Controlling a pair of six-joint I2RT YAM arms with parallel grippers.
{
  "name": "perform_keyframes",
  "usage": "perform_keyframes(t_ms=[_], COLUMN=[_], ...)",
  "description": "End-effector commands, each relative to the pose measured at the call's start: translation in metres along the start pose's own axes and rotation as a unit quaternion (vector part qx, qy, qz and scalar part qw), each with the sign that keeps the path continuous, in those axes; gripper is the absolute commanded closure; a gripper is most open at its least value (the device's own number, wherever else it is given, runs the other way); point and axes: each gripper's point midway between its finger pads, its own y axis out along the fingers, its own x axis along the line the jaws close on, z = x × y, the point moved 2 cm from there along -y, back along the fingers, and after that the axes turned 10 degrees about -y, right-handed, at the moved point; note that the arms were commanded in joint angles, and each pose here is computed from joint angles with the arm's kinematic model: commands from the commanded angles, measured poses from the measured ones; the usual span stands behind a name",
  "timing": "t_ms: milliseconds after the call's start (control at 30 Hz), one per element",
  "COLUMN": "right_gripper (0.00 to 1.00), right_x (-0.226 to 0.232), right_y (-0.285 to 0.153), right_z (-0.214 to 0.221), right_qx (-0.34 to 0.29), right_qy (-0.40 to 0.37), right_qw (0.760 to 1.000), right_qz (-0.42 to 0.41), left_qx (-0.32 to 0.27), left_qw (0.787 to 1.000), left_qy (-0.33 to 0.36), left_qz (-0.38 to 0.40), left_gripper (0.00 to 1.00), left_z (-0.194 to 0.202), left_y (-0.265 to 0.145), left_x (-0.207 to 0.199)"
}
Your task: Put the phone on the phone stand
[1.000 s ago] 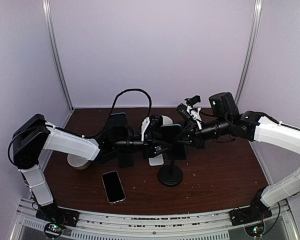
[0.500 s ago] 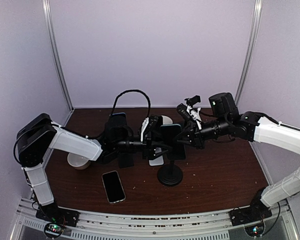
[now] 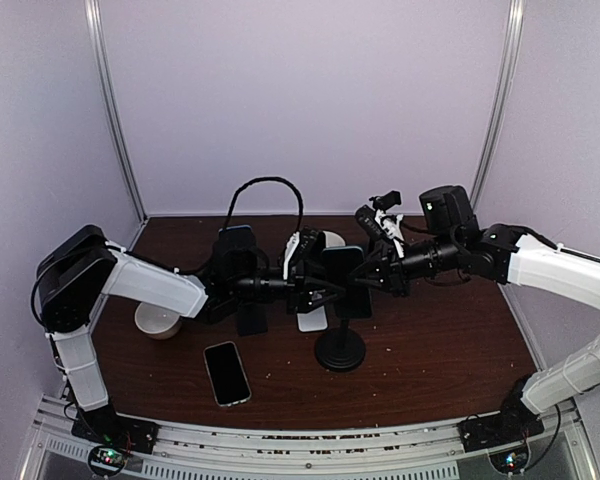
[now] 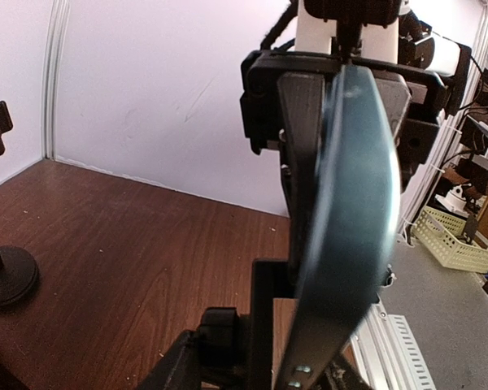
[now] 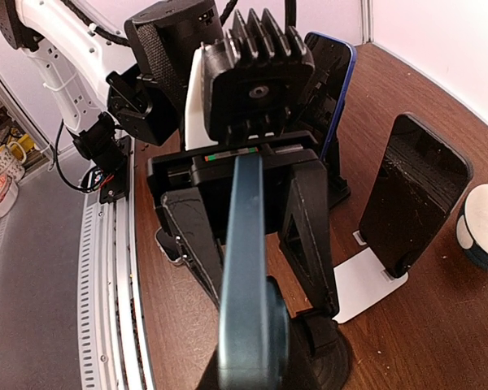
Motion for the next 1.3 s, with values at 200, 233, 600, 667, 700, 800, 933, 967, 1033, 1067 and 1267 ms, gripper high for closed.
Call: perform_keyframes(t_ms=[200,233,600,667,700,800,933,967,1033,1067,1267], right_gripper=[0.91,0.89,0.6,0.55,0.52,0.36,0.21,0.22,0.25,0.27,0.33], right_x=[0.0,-0.001,-0.006,-0.004,-0.003,-0.011,-0.028,-0.03,-0.038,-0.04,-0.027], right_y=[0.001,0.001,-0.014,-0.021,-0.027,-0.049,-0.077,-0.08,-0.085,-0.086,-0.074], right_z=[-0.016,-0.014,-0.008,-0.01,-0.01,-0.006,0.008,0.013,0.026,0.034,0.05], right_qx=[-0.037,-0.035,-0.017,-0.017,-0.016,-0.015,-0.029,-0.024,-0.004,0.01,0.068], right_qy=[-0.033,-0.032,-0.024,-0.018,-0.015,0.009,0.12,0.149,0.212,0.24,0.334], right_qw=[0.999,0.999,0.998,0.997,0.997,0.99,0.971,0.967,0.949,0.94,0.915], right_qz=[0.007,0.011,0.061,0.068,0.073,0.137,0.204,0.206,0.232,0.243,0.216], left_qx=[0.021,0.021,0.023,0.022,0.023,0.024,0.027,0.027,0.03,0.033,0.036], left_qw=[0.997,0.996,0.994,0.994,0.994,0.993,0.992,0.991,0.991,0.991,0.991], left_qy=[-0.001,0.002,0.011,0.014,0.015,0.02,0.025,0.026,0.028,0.029,0.033], left_qz=[0.08,0.083,0.105,0.106,0.107,0.114,0.124,0.127,0.128,0.128,0.124], left_gripper=[0.98,1.0,1.0,1.0,1.0,1.0,1.0,1.0,1.0,1.0,1.0], left_z=[0.009,0.009,0.006,0.006,0.006,0.005,0.004,0.004,0.003,0.002,0.0], left_y=[0.011,0.011,0.01,0.01,0.009,0.009,0.008,0.008,0.009,0.01,0.012], left_x=[-0.023,-0.023,-0.027,-0.028,-0.029,-0.03,-0.032,-0.032,-0.032,-0.032,-0.03])
